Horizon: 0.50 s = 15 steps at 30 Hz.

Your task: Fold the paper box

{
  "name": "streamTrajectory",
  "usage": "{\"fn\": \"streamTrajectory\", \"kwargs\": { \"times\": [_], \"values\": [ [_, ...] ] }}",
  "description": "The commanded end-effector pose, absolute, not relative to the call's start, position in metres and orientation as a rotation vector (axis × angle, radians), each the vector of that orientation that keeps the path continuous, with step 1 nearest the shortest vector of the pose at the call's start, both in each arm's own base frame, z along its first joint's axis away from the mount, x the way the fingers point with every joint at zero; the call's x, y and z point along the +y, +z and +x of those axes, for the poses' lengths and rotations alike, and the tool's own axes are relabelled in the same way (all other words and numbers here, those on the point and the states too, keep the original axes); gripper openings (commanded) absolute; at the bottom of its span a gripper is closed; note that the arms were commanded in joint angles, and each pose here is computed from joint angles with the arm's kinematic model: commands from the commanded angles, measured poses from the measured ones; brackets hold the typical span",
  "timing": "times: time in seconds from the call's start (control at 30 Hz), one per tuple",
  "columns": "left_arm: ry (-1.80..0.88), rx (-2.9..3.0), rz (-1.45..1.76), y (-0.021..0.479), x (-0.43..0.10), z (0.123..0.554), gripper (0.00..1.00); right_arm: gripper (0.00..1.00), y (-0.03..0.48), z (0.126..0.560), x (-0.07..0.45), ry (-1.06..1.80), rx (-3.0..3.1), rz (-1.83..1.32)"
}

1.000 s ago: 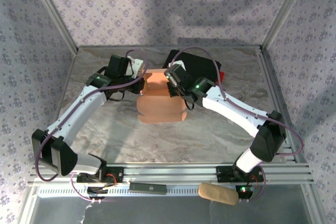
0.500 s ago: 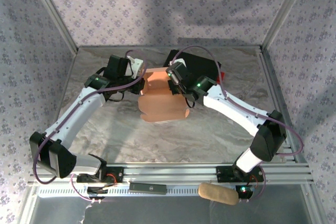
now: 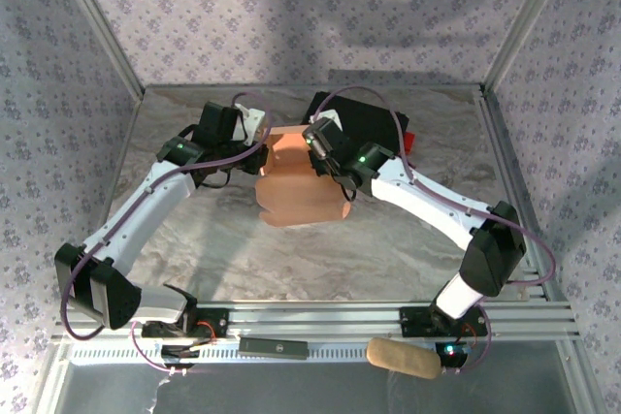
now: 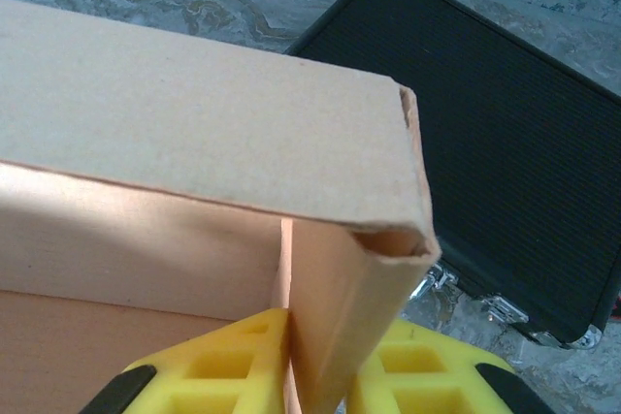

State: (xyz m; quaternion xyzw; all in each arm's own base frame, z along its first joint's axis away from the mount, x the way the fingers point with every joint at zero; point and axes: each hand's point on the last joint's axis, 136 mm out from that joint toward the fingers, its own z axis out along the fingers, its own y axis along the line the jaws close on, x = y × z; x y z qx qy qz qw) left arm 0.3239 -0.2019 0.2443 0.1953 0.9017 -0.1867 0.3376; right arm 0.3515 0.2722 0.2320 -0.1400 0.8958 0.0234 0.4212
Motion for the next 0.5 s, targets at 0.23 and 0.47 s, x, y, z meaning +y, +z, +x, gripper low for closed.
{"fn": "streamTrajectory", "kwargs": {
  "times": [0.23,0.47],
  "values": [
    [-0.478,2.294,0.483,0.265,-0.212,0.317,0.0,0.36,0.223,0.352,0.256,0.003,2.214,-0.24],
    [-0.465,2.295,0.443,0.266,-0.211,0.318,0.0,0.15,0.222,0.355,0.261,0.016,2.224,-0.25]
  ]
}}
